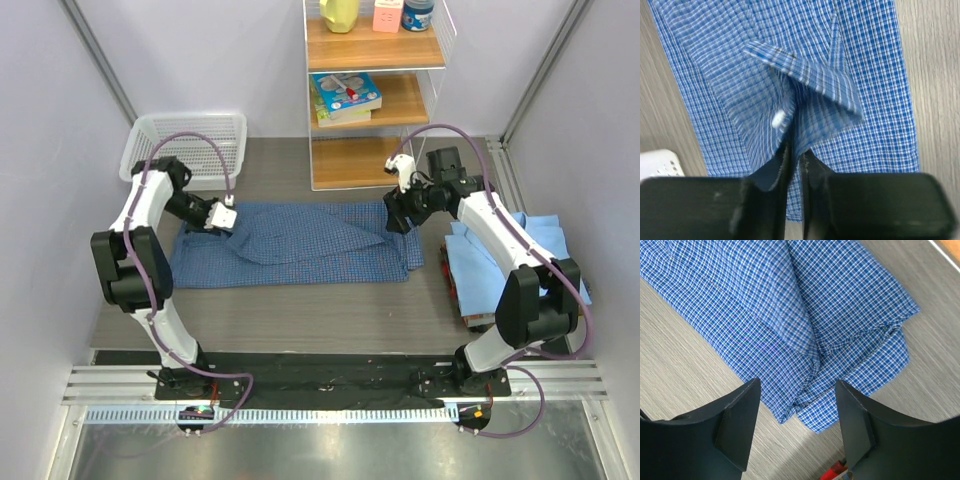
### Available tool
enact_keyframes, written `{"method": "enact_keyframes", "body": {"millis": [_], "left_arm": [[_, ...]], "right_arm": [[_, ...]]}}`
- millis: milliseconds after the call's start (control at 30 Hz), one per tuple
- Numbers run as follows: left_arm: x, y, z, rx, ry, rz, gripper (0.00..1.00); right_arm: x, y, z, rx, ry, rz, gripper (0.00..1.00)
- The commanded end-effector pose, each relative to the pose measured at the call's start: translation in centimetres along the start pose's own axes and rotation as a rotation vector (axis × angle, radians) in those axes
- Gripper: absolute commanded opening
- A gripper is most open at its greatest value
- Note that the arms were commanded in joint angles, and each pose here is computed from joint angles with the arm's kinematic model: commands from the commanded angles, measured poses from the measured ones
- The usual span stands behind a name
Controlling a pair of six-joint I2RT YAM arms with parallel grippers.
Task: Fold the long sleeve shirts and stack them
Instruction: Fold the shirt
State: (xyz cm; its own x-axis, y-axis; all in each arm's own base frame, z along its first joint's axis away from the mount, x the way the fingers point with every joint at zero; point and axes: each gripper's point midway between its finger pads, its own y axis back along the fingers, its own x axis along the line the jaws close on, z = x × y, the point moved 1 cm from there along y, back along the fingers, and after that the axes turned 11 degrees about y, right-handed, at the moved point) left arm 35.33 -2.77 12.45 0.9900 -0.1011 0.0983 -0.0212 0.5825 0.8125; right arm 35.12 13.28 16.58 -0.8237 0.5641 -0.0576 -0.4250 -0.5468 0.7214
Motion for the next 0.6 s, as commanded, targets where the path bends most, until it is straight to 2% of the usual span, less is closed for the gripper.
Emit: {"method": "enact_keyframes", "body": {"millis": [0, 67, 133, 200, 233, 300, 333, 367, 400, 467, 533, 567], "left_arm": [[-4.3, 0.9, -0.1, -0.068, -0.085, -0.145, 0.19], [-3.8, 2.2, -1.8, -0.051, -0.035, -0.08, 0.27], [-3.2, 3.4, -2.8, -0.048, 0.026, -0.022, 0.3], [-1.2, 5.5, -4.0, -0.05, 0.103, 0.109, 0.36], [-0.8, 6.0, -3.8, -0.073, 0.288, 0.161, 0.38], [1.6, 6.8, -1.5, -0.154, 0.368, 0.268, 0.47], [1.5, 6.2, -0.7, -0.161, 0.459, 0.256, 0.48], [1.1, 5.5, -0.7, -0.112, 0.504, 0.249, 0.55], [2.2, 3.8, 0.5, -0.074, 0.482, 0.252, 0.58], [1.9, 2.2, 0.4, 0.025, 0.572, 0.249, 0.63], [1.1, -0.6, 0.8, 0.062, 0.551, 0.184, 0.8], [1.0, -1.3, 0.5, 0.076, 0.608, 0.196, 0.8]], "right_arm": [[0.1, 0.1, 0.9, -0.022, 0.003, 0.023, 0.65], [0.4, -0.3, 0.7, -0.009, -0.002, 0.034, 0.61], [0.7, -1.0, 0.3, 0.01, -0.003, 0.044, 0.59], [1.6, -1.8, 0.7, 0.027, 0.01, 0.053, 0.56], [1.6, -2.2, 0.7, 0.048, 0.019, 0.039, 0.55], [2.4, -3.7, 1.0, 0.069, 0.018, 0.053, 0.52], [2.0, -4.2, 1.5, 0.073, 0.019, 0.032, 0.52], [2.6, -5.6, 1.2, 0.104, 0.007, 0.05, 0.5], [2.6, -6.2, 1.4, 0.115, 0.001, 0.047, 0.49], [2.2, -7.4, 1.9, 0.132, -0.007, 0.03, 0.47], [2.4, -9.3, 1.8, 0.151, -0.039, 0.039, 0.45], [2.3, -9.9, 1.7, 0.156, -0.051, 0.028, 0.45]]}}
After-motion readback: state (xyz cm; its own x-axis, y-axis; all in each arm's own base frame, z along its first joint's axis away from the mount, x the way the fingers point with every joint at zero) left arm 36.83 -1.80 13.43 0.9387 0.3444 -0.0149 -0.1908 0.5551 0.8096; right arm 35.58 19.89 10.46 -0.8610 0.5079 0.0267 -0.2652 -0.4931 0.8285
